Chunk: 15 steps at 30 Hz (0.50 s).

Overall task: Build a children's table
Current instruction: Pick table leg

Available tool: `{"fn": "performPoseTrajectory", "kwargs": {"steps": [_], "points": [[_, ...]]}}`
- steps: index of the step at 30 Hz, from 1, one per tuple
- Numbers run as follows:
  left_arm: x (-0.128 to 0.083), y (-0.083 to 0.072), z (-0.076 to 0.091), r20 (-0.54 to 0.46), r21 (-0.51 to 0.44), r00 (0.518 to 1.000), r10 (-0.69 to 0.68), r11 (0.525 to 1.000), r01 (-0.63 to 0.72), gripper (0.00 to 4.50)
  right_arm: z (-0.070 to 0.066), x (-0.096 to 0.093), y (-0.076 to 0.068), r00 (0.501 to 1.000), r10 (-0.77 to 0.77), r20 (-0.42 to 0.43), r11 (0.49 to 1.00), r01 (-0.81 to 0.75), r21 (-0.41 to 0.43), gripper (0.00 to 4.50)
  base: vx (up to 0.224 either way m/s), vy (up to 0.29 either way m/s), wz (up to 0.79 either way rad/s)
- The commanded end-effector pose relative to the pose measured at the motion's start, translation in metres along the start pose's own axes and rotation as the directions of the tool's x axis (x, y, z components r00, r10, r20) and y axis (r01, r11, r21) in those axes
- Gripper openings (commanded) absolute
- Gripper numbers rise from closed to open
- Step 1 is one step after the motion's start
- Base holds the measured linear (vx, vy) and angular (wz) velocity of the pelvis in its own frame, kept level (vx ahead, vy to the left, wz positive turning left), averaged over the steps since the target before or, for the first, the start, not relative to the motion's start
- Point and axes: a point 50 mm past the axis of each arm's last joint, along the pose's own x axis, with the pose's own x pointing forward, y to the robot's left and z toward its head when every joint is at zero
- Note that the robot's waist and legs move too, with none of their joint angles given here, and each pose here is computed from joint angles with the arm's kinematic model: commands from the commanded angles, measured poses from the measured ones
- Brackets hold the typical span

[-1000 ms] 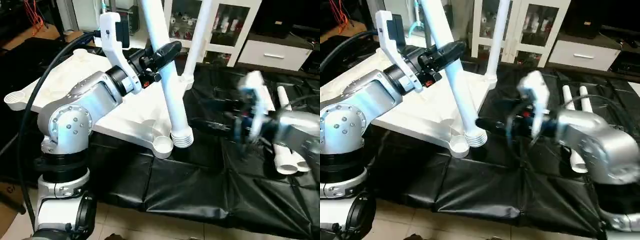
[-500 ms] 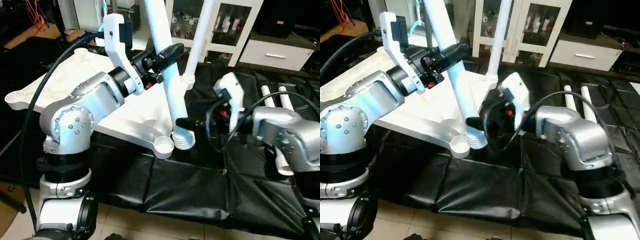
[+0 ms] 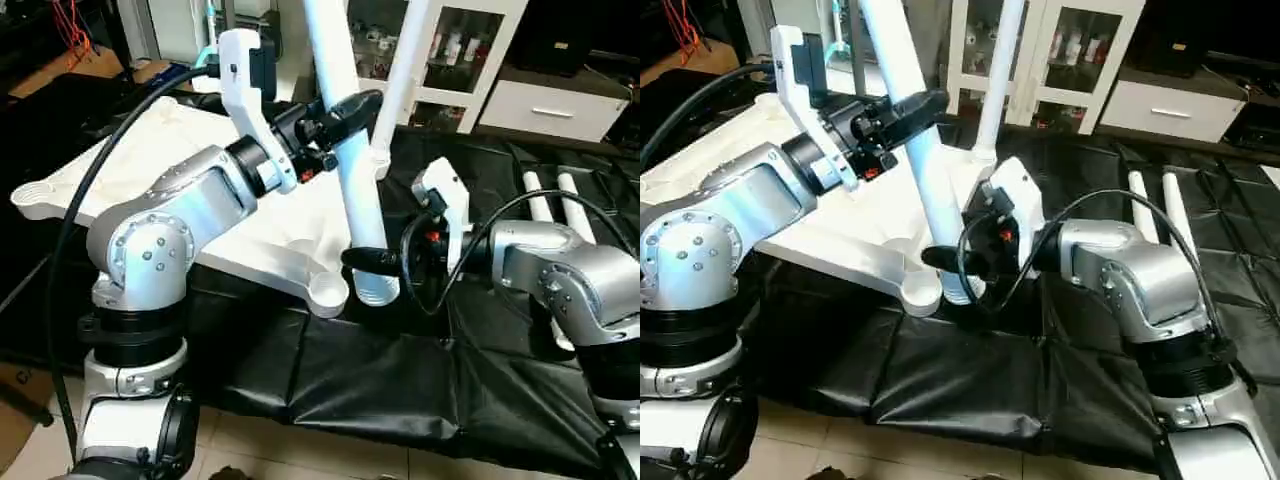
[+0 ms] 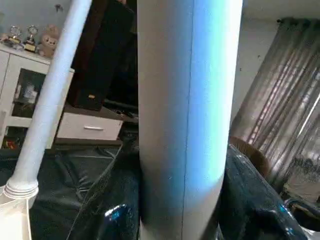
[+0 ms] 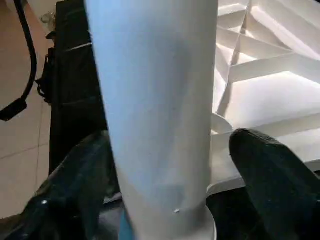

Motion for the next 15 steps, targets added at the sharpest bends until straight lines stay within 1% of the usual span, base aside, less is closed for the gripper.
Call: {"fn": "performPoseTrajectory", "kwargs": {"steps": [1, 3, 4, 8, 9, 13, 14, 15], "points": [[0.003, -0.012, 0.004, -0.008, 0.028, 0.998, -0.067, 0.997, 0.068, 1.71, 0.004, 0.001, -0.001, 1.000, 0.002, -0.006, 1.000, -0.002, -0.027, 3.56, 0.000, 0.000, 0.00], [0.003, -0.014, 0.003, -0.015, 0.031, 0.997, -0.079, 0.996, 0.079, 1.71, 0.004, 0.002, 0.000, 1.000, 0.006, -0.008, 1.000, -0.006, -0.028, 3.32, 0.000, 0.000, 0.00], [0.003, -0.014, 0.003, -0.015, 0.031, 0.997, -0.079, 0.996, 0.079, 1.71, 0.004, 0.002, 0.000, 1.000, 0.006, -0.008, 1.000, -0.006, -0.028, 3.32, 0.000, 0.000, 0.00], [0.003, -0.018, 0.001, -0.033, 0.039, 0.994, -0.108, 0.993, 0.109, 1.71, 0.003, 0.003, 0.001, 1.000, 0.011, -0.012, 0.999, -0.011, -0.030, 3.04, 0.000, 0.000, 0.00], [0.002, -0.019, 0.000, -0.038, 0.041, 0.993, -0.116, 0.992, 0.118, 1.71, 0.002, 0.003, 0.001, 1.000, 0.012, -0.012, 0.999, -0.013, -0.031, 3.04, 0.000, 0.000, 0.00], [0.001, -0.023, -0.003, -0.057, 0.047, 0.988, -0.142, 0.988, 0.144, 1.71, 0.002, 0.003, 0.002, 1.000, 0.019, -0.012, 0.999, -0.020, -0.035, 2.63, 0.000, 0.000, 0.00], [0.001, -0.023, -0.003, -0.059, 0.047, 0.988, -0.143, 0.988, 0.146, 1.71, 0.002, 0.004, 0.002, 1.000, 0.020, -0.012, 0.999, -0.021, -0.036, 2.63, 0.000, 0.000, 0.00], [0.001, -0.024, -0.004, -0.063, 0.049, 0.987, -0.146, 0.988, 0.150, 1.71, 0.002, 0.004, 0.002, 1.000, 0.022, -0.012, 0.999, -0.022, -0.038, 2.39, 0.000, 0.000, 0.00]]}}
